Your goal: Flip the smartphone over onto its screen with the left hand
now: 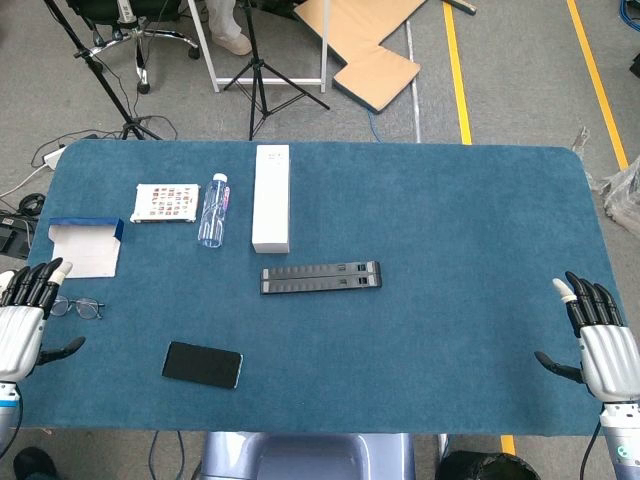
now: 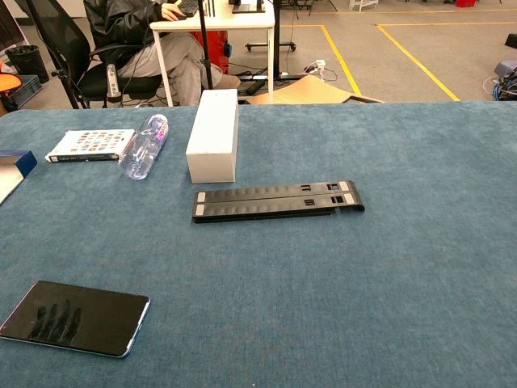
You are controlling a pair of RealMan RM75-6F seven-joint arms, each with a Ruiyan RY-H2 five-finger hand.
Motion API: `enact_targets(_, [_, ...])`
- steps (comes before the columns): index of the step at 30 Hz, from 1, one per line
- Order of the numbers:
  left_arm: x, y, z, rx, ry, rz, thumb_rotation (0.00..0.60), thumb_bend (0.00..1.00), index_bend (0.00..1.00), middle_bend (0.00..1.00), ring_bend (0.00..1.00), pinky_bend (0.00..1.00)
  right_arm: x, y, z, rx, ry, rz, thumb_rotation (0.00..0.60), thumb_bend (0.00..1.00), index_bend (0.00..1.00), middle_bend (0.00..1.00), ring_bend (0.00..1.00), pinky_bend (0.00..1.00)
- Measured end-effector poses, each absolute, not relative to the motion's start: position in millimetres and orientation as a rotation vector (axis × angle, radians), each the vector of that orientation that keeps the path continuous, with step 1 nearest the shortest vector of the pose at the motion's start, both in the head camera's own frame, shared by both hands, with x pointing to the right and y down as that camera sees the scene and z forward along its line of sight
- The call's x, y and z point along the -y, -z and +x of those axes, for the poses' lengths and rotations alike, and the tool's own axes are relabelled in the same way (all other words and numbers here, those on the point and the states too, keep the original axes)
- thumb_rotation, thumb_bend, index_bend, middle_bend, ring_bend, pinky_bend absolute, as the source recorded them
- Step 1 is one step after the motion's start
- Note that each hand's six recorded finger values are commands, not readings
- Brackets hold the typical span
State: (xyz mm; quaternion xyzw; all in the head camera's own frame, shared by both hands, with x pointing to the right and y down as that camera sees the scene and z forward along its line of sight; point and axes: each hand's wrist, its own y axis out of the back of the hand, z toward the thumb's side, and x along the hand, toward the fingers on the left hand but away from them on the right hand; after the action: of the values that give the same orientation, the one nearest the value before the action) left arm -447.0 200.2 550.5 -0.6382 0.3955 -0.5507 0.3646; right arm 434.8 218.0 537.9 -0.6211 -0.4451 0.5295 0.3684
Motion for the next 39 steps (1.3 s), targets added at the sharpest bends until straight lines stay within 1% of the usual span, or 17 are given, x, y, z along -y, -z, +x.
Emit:
enact_targets(5, [-206.7,-555.6,-435.4,-0.964,1.386,-1.714,0.6,0.0,0.0,0.0,0.0,0.0,-219.1,-534.1,436.5,1.156,-1.362,-1.599,0.6,0.0,0.0,0.0,0.0,0.0])
enact_targets(8, [-214.7,-566.4,-418.5,-0.898,1.357,-1.782,0.6,0.01,0.0,0.0,0.0,0.0,-219.9,-533.5,438.1,1.159,-1.368,-1.604,0.6,0.0,0.0,0.0,0.0,0.0])
enact_targets(11, [-223.8,-583.8,-396.9,-0.822,1.336,-1.834,0.6,0.02,0.0,0.0,0.0,0.0,-220.1,-532.9,441.5,1.168,-1.379,-1.605,0.6,0.0,0.0,0.0,0.0,0.0])
enact_targets(13, [-232.4,-599.8,-377.4,-0.76,1.322,-1.877,0.6,0.06,0.0,0.0,0.0,0.0,-220.1,-532.3,443.2,1.175,-1.381,-1.605,0.6,0.0,0.0,0.0,0.0,0.0])
enact_targets(18, [-257.1,-637.0,-330.5,-0.608,1.293,-1.957,0.6,0.2,0.0,0.0,0.0,0.0,-219.0,-530.8,446.5,1.187,-1.383,-1.6,0.6,0.0,0.0,0.0,0.0,0.0])
enact_targets(20, [-264.5,-646.3,-318.9,-0.562,1.288,-1.962,0.6,0.23,0.0,0.0,0.0,0.0,-218.8,-531.1,447.0,1.188,-1.385,-1.603,0.6,0.0,0.0,0.0,0.0,0.0])
enact_targets(23, [-275.7,-659.1,-303.4,-0.508,1.286,-1.976,0.6,0.23,0.0,0.0,0.0,0.0,-218.8,-532.0,448.7,1.191,-1.39,-1.607,0.6,0.0,0.0,0.0,0.0,0.0])
enact_targets(30, [-286.5,-672.2,-297.0,-0.468,1.314,-1.98,0.6,0.23,0.0,0.0,0.0,0.0,-218.1,-531.9,450.3,1.195,-1.387,-1.617,0.6,0.0,0.0,0.0,0.0,0.0])
enact_targets(39, [-283.3,-677.9,-300.6,-0.477,1.342,-1.972,0.6,0.23,0.0,0.0,0.0,0.0,-218.5,-532.9,449.4,1.189,-1.387,-1.625,0.6,0.0,0.0,0.0,0.0,0.0])
